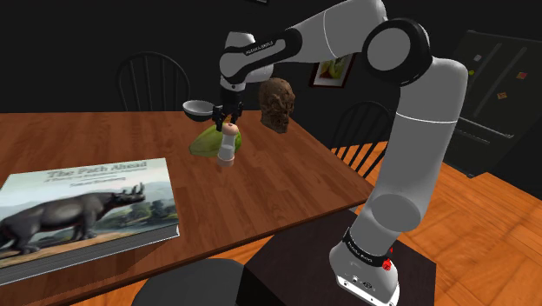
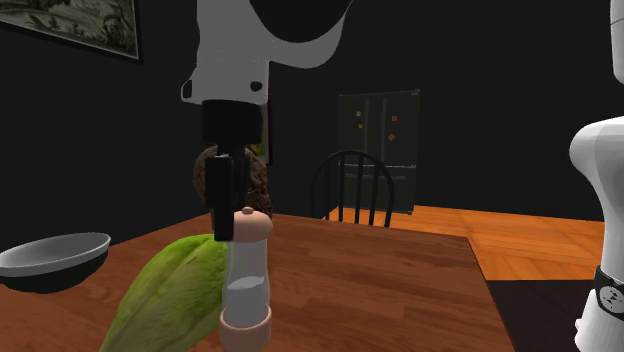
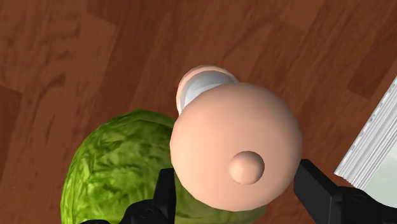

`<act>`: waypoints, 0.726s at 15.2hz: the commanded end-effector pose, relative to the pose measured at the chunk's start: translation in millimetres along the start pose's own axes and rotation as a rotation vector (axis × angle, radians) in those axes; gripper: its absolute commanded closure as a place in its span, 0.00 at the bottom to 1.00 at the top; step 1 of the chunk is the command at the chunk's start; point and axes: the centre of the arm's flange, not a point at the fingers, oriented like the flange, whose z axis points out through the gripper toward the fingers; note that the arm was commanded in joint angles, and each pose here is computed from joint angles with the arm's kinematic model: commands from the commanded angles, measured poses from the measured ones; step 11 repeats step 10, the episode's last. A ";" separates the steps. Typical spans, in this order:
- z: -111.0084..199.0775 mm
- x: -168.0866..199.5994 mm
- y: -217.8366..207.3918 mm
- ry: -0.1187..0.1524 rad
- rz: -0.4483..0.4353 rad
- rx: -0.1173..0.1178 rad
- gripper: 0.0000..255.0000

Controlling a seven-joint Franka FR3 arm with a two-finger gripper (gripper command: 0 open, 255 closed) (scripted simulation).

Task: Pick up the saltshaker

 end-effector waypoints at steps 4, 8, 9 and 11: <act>-26.5 1.6 -0.4 0.000 0.000 0.000 1.00; -47.6 2.7 -1.0 0.000 0.000 0.000 1.00; -48.4 2.7 -1.0 0.000 0.000 0.000 1.00; -48.4 2.7 -1.0 0.000 0.000 0.000 1.00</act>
